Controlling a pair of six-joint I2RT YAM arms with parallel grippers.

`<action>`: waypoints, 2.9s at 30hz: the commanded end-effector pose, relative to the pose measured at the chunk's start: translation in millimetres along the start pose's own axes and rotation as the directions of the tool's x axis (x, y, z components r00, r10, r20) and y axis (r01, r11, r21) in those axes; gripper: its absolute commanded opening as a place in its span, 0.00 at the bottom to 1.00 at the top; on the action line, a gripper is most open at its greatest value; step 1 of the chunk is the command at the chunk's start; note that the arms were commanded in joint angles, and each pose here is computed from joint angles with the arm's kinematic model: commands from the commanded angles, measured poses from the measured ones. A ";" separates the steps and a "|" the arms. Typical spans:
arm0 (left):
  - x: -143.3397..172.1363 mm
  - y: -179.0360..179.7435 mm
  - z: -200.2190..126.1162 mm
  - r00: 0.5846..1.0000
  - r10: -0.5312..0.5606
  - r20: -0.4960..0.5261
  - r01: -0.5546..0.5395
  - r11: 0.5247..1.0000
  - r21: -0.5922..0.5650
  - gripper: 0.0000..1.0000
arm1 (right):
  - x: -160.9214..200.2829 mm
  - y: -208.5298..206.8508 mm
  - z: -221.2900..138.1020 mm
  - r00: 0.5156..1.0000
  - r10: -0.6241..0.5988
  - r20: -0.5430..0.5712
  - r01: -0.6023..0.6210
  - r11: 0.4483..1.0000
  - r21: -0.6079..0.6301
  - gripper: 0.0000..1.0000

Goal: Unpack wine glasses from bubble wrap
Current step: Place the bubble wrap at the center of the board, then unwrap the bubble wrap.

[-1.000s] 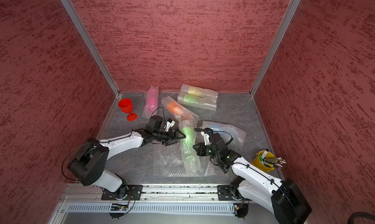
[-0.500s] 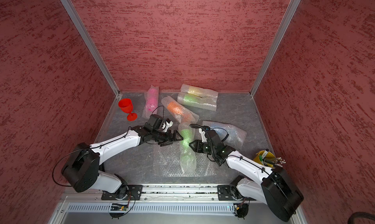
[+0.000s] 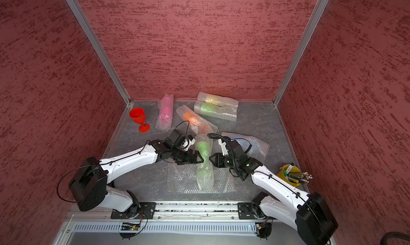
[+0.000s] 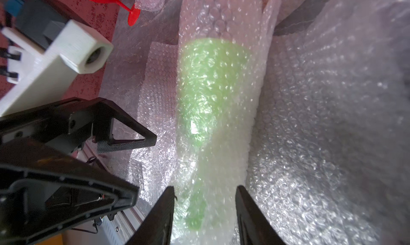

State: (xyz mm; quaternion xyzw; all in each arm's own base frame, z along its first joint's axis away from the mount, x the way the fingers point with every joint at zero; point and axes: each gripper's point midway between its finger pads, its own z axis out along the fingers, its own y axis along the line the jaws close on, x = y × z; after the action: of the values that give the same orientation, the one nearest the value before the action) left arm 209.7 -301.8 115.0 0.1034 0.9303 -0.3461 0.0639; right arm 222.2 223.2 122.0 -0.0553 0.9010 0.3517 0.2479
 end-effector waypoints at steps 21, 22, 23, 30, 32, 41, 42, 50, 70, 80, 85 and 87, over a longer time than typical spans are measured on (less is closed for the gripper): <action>0.9 -9.8 9.1 0.997 0.071 -0.004 -0.071 0.995 -0.072 0.95 | 4.0 -11.4 10.7 0.999 -0.029 -0.027 0.031 0.998 0.053 0.29; 1.4 -8.7 9.9 0.998 0.069 -0.006 -0.070 0.995 -0.075 0.95 | 3.1 -10.6 8.2 0.999 -0.032 -0.021 0.033 0.998 0.053 0.30; 1.7 -7.9 10.1 0.998 0.069 -0.007 -0.070 0.995 -0.077 0.95 | 1.1 -8.5 5.7 0.999 -0.035 -0.014 0.035 0.998 0.049 0.31; 0.9 -4.9 11.1 0.998 0.055 -0.003 -0.055 0.995 -0.080 0.94 | 7.2 -5.4 8.2 0.998 -0.038 -0.045 0.039 0.999 0.028 0.37; 0.7 -5.1 11.5 0.999 0.054 -0.003 -0.054 0.995 -0.080 0.94 | 9.1 -5.4 10.6 0.998 -0.040 -0.053 0.041 0.999 0.023 0.38; 1.8 -4.9 13.1 0.999 0.049 -0.009 -0.049 0.995 -0.084 0.94 | 17.9 -14.4 21.6 0.995 -0.046 -0.086 0.050 0.998 0.048 0.36; 1.6 -5.0 13.4 0.999 0.049 -0.010 -0.050 0.995 -0.085 0.94 | 19.3 -15.7 22.8 0.995 -0.044 -0.091 0.049 0.997 0.051 0.35; 3.1 -7.5 19.1 0.998 0.054 -0.028 -0.057 0.994 -0.097 0.94 | 9.9 -9.6 15.7 0.997 -0.054 -0.056 0.057 0.997 0.050 0.19; 4.4 9.7 37.3 0.996 0.052 -0.078 -0.065 0.982 -0.177 0.85 | 8.0 6.7 13.5 0.999 -0.040 -0.034 0.039 0.999 -0.031 0.00; 7.5 22.2 37.2 0.996 0.022 -0.083 -0.036 0.985 -0.168 0.52 | 14.6 -22.6 14.5 0.998 -0.048 -0.029 0.051 0.994 0.099 0.00; 8.8 22.4 36.8 0.997 0.015 -0.081 -0.028 0.987 -0.159 0.51 | 10.4 -13.8 11.3 0.998 -0.065 -0.026 0.067 0.995 0.072 0.21; 7.9 20.5 37.0 0.997 0.014 -0.078 -0.026 0.988 -0.152 0.51 | 5.4 -1.5 7.7 0.997 -0.070 -0.009 0.070 0.997 0.024 0.39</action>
State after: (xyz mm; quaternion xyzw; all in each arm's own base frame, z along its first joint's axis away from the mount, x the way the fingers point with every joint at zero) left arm 207.4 -308.0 71.3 0.1231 0.9572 -0.2591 0.0372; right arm 220.3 221.5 96.4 -0.0759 0.9165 0.3118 0.2390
